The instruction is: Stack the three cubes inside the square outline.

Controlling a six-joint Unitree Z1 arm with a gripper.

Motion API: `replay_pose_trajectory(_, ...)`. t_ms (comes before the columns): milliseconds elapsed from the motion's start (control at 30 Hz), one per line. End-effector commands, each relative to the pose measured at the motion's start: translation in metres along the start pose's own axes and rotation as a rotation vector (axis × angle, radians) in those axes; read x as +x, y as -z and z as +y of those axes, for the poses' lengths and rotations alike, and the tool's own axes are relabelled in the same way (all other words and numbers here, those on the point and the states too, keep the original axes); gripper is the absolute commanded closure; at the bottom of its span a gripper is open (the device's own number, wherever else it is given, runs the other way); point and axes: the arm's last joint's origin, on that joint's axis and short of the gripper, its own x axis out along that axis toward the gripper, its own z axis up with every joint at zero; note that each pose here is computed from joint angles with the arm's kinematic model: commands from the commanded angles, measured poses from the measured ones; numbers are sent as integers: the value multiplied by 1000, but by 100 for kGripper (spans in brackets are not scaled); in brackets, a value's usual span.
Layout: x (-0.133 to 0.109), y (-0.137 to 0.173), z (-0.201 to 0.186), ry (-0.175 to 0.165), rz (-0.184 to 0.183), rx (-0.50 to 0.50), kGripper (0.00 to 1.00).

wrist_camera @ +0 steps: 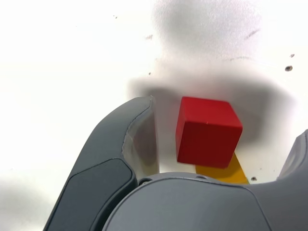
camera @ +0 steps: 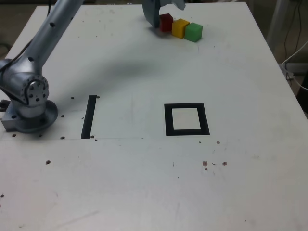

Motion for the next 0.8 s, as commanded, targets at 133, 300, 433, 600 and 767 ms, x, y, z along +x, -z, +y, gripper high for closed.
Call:
replay_pose_trajectory(133, 13, -3, 2, 21, 21, -2, 19)
replay_pose_trajectory(300, 17, -6, 2, 20, 21, -8, 38)
replay_pose_trajectory(433, 17, -7, 1, 9, 19, -9, 55)
replay_pose_trajectory(600, 16, -7, 1, 1, 19, -7, 66)
replay_pose_trajectory(767, 13, -6, 0, 1, 18, -5, 67)
